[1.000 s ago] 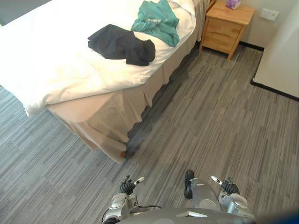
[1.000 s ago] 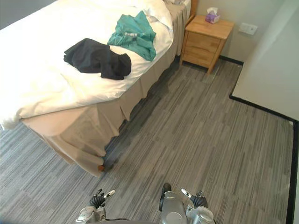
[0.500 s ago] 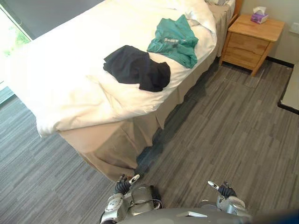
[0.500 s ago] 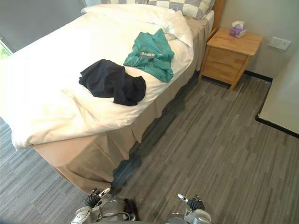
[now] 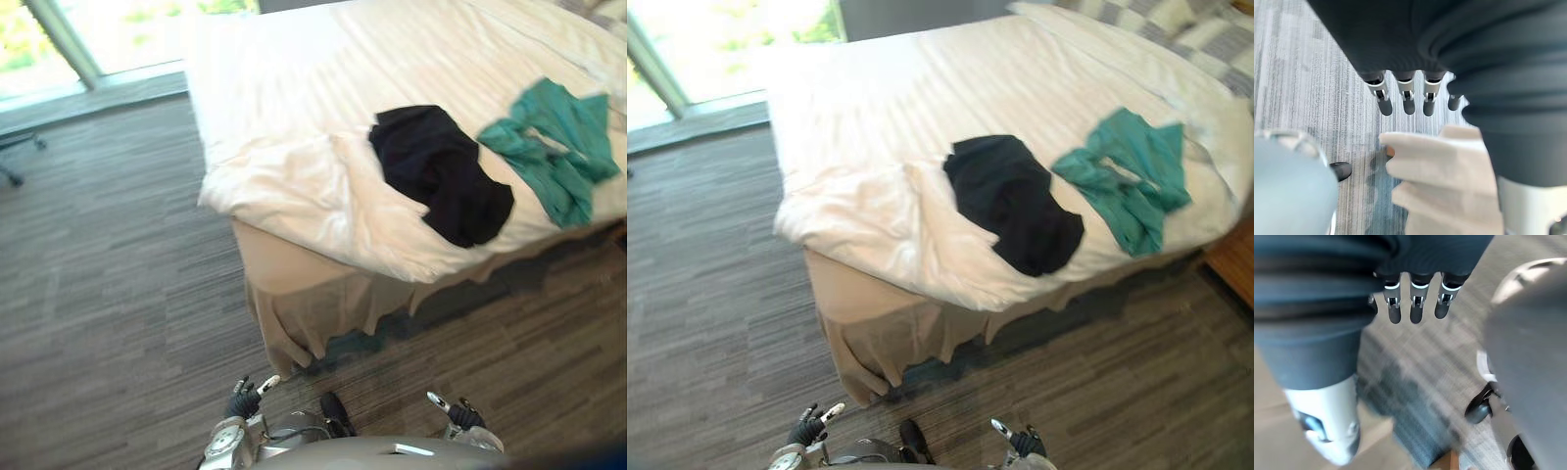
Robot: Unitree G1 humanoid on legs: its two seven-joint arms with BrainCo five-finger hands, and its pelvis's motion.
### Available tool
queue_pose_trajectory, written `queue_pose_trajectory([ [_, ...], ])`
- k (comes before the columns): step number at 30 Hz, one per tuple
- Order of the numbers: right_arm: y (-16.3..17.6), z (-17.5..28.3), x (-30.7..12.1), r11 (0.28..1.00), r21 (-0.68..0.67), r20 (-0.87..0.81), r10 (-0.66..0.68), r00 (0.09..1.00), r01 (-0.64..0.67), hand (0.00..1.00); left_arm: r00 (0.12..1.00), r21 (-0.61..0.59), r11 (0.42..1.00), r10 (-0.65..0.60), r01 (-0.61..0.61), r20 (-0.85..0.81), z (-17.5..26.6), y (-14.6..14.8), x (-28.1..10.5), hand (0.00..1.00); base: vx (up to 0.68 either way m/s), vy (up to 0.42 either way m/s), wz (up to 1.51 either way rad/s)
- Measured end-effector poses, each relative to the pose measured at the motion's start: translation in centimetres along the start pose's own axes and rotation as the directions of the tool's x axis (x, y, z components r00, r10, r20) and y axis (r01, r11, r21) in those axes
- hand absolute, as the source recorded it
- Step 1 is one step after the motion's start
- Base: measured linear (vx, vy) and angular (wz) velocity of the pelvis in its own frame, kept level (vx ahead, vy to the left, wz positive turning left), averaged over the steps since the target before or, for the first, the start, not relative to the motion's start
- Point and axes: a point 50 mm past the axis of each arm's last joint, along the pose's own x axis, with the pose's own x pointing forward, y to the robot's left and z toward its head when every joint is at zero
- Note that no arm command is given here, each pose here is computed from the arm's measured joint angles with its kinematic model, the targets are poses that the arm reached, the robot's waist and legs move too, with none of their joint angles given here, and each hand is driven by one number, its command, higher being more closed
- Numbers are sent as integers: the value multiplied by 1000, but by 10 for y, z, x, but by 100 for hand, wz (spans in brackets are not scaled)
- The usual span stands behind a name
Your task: Tidy the bed and pick cloth on bed and put in laundry
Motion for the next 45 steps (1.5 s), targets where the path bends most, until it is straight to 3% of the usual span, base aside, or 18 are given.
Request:
queue_pose_trajectory([
  [6, 5, 5, 1, 1000, 17, 20, 11, 1000, -11, 0, 1000, 5, 1000, 22, -22, -3, 0, 8, 0, 0, 261, -59, 115],
  [11, 18, -2, -1, 999, 1, 11, 45, 999, -45, 0, 989, -127, 982, 140, -143, -38, -14, 24, -7, 0, 162, -234, 14],
  [20, 4, -9, -5, 999, -36, 3, 14, 1000, -14, 0, 989, -227, 963, 134, -146, -66, -25, 8, -9, 0, 96, -75, 3],
  [24, 3, -15, -7, 1000, 1, -12, 2, 1000, -2, 0, 977, -307, 928, 191, -210, -92, -28, 21, -11, 0, 14, -5, 0],
  [28, -2, -23, -9, 997, 65, -35, -34, 999, 37, 0, 951, -454, 837, 291, -306, -104, -21, 45, -11, 0, -16, -32, 5],
  [33, -14, -27, -11, 985, 146, -48, -85, 995, 91, 0, 875, -633, 687, 483, -357, 31, 35, 97, -12, 0, -58, -41, -1],
  [39, -24, -34, -14, 975, 180, -60, -121, 991, 130, 0, 717, -800, 554, 652, -230, 246, 120, 142, -27, 0, -26, -49, 9],
  [42, -32, -46, -19, 975, 164, -90, -136, 987, 149, 0, 658, -823, 549, 674, -145, 334, 153, 144, -36, 0, 14, -40, 16],
  [45, -33, -51, -22, 980, 137, -103, -131, 986, 145, 0, 571, -783, 620, 662, -53, 485, 198, 131, -51, 0, 5, -35, 22],
])
